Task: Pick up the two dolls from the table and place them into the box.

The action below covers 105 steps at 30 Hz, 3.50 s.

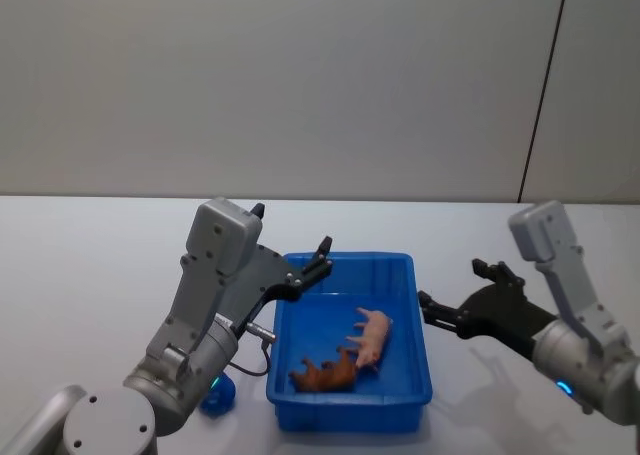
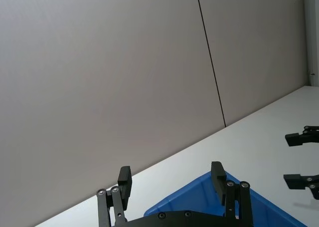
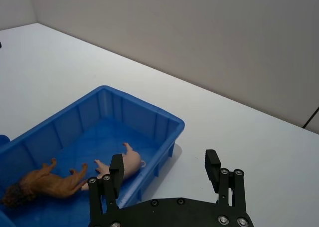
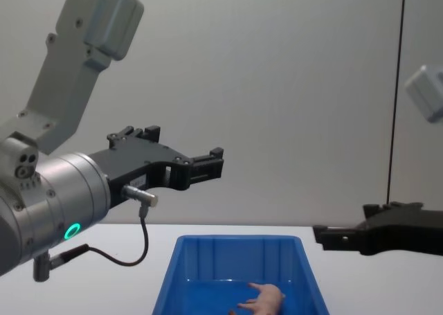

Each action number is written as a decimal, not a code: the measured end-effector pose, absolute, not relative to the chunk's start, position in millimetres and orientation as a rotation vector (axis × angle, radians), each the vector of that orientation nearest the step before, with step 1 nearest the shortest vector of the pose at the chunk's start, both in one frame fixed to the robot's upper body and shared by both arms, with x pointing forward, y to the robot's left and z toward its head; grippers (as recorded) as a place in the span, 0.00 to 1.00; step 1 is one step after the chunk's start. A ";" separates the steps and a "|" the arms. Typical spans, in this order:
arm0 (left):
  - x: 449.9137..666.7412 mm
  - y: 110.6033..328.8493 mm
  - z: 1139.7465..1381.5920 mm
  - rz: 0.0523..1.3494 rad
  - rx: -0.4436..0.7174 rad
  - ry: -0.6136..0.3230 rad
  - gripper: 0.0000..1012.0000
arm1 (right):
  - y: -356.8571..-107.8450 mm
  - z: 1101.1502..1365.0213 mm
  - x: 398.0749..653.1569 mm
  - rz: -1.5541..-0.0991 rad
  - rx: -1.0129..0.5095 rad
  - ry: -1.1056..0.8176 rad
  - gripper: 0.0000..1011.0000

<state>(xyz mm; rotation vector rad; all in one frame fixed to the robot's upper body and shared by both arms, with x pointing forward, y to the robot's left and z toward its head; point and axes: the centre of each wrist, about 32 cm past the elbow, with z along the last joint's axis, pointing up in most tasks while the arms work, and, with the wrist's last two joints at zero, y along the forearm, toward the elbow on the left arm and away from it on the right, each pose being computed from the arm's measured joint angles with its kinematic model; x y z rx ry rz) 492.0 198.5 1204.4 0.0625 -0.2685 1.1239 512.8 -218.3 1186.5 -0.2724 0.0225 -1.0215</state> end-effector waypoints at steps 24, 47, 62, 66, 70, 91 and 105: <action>457.3 235.8 1203.1 1.207 0.251 -0.242 0.99 | -243.5 1182.1 505.3 -1.044 -0.275 0.022 0.99; 436.4 274.5 1156.4 1.253 0.337 -0.076 0.99 | -247.0 1181.8 504.2 -1.047 -0.274 0.021 0.99; 456.5 282.8 1128.5 1.204 0.303 0.025 0.99 | -247.6 1181.5 504.0 -1.048 -0.275 0.022 0.99; 459.9 283.6 1122.6 1.194 0.302 0.049 0.99 | -247.6 1181.5 504.0 -1.048 -0.275 0.022 0.99; 462.4 284.1 1118.9 1.182 0.302 0.068 0.99 | -247.6 1181.5 504.0 -1.048 -0.275 0.022 0.99; 466.6 286.0 1106.1 1.120 0.345 0.165 0.80 | -247.6 1181.5 504.0 -1.048 -0.276 0.022 0.99; 465.8 287.1 1102.2 1.099 0.336 0.167 0.49 | -247.6 1181.5 504.0 -1.048 -0.276 0.022 0.99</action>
